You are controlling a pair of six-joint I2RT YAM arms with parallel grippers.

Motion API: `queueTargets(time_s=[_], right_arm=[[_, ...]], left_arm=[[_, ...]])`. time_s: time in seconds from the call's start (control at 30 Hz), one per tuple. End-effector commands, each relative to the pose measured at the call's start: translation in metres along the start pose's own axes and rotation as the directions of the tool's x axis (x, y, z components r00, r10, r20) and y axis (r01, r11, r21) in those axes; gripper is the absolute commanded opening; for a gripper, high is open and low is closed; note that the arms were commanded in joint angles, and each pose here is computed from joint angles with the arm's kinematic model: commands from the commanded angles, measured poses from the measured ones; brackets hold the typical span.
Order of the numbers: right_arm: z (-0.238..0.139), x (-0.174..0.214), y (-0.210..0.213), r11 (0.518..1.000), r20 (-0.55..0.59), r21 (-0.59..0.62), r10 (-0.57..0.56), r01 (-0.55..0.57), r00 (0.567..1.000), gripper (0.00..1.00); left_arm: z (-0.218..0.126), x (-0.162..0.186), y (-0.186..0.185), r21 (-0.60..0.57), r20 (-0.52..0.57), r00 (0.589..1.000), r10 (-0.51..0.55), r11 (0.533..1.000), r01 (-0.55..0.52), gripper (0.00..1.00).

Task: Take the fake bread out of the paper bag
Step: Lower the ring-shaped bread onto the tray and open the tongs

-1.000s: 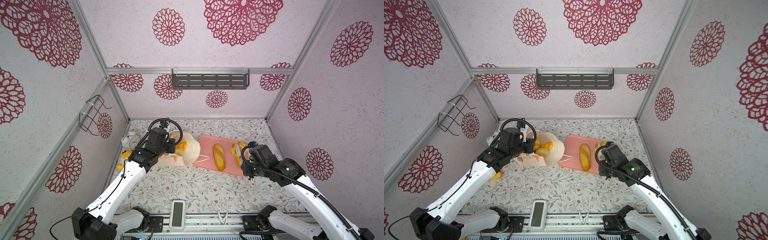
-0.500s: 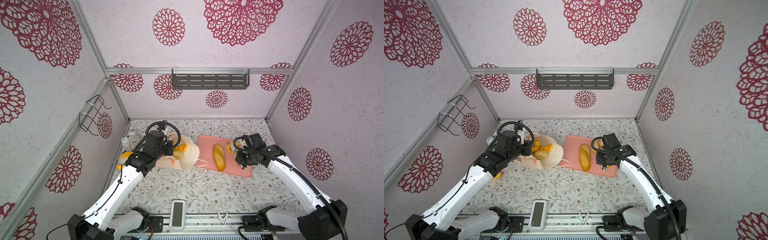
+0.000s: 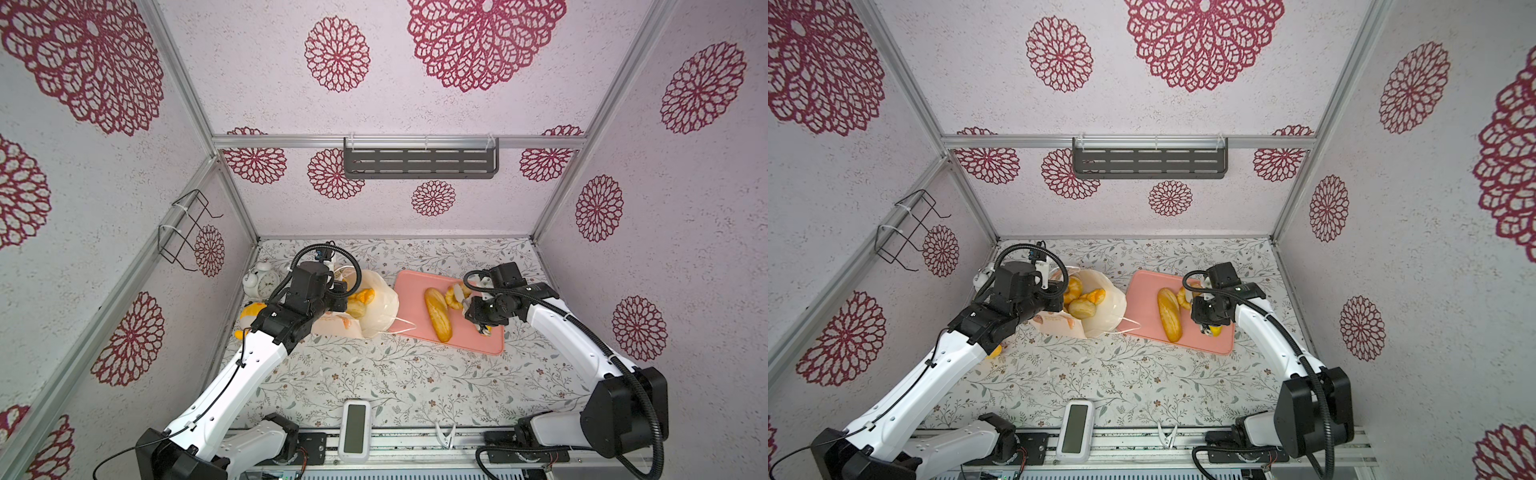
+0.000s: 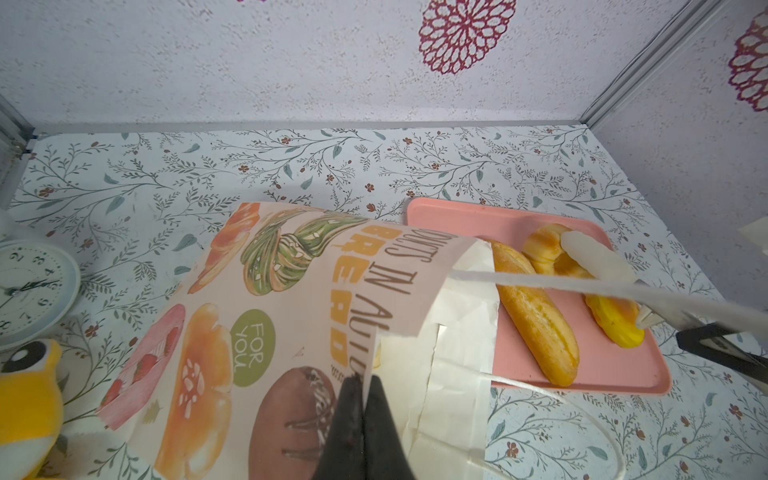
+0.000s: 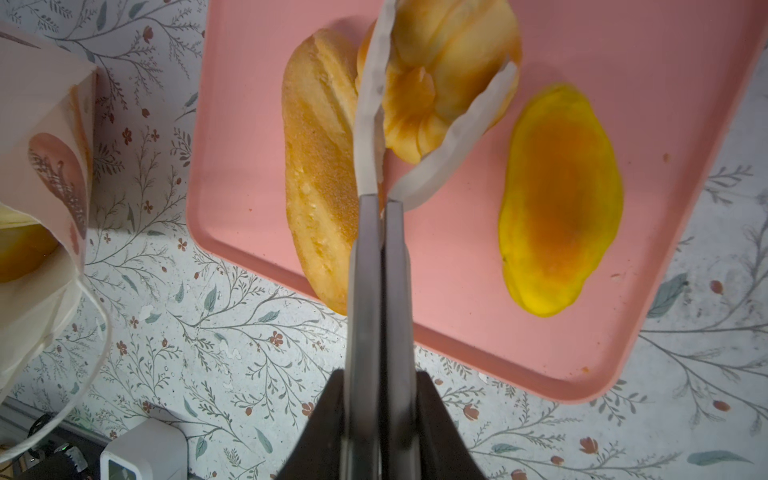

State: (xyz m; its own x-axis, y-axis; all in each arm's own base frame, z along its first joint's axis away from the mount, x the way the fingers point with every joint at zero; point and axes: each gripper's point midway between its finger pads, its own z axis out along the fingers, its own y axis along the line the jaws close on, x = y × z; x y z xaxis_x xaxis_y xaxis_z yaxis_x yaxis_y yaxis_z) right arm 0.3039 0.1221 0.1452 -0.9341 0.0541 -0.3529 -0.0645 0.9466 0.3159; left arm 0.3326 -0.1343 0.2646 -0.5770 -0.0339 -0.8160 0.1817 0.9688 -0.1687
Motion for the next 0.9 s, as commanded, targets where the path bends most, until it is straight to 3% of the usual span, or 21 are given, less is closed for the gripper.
queueTargets(time_s=[0.0, 0.07, 0.7, 0.87], right_arm=[[0.002, -0.007, 0.005, 0.999, 0.014, -0.036, -0.037, 0.037, 0.999, 0.0], [0.004, -0.006, 0.002, 0.999, 0.002, -0.025, -0.041, 0.041, 0.999, 0.0], [0.002, -0.001, -0.005, 0.998, -0.017, 0.003, -0.058, 0.058, 0.998, 0.34], [0.0, 0.0, -0.006, 0.998, -0.018, 0.009, -0.059, 0.06, 0.998, 0.38]], left_arm=[[-0.002, -0.002, -0.002, 0.015, 0.019, 1.0, 0.001, 1.0, -0.001, 0.0], [-0.003, -0.002, -0.003, 0.021, 0.021, 1.0, 0.003, 1.0, -0.003, 0.0], [-0.004, -0.003, -0.004, 0.031, 0.033, 0.999, 0.002, 1.0, -0.003, 0.0], [-0.004, -0.004, -0.005, 0.032, 0.034, 0.999, 0.002, 0.999, -0.003, 0.0]])
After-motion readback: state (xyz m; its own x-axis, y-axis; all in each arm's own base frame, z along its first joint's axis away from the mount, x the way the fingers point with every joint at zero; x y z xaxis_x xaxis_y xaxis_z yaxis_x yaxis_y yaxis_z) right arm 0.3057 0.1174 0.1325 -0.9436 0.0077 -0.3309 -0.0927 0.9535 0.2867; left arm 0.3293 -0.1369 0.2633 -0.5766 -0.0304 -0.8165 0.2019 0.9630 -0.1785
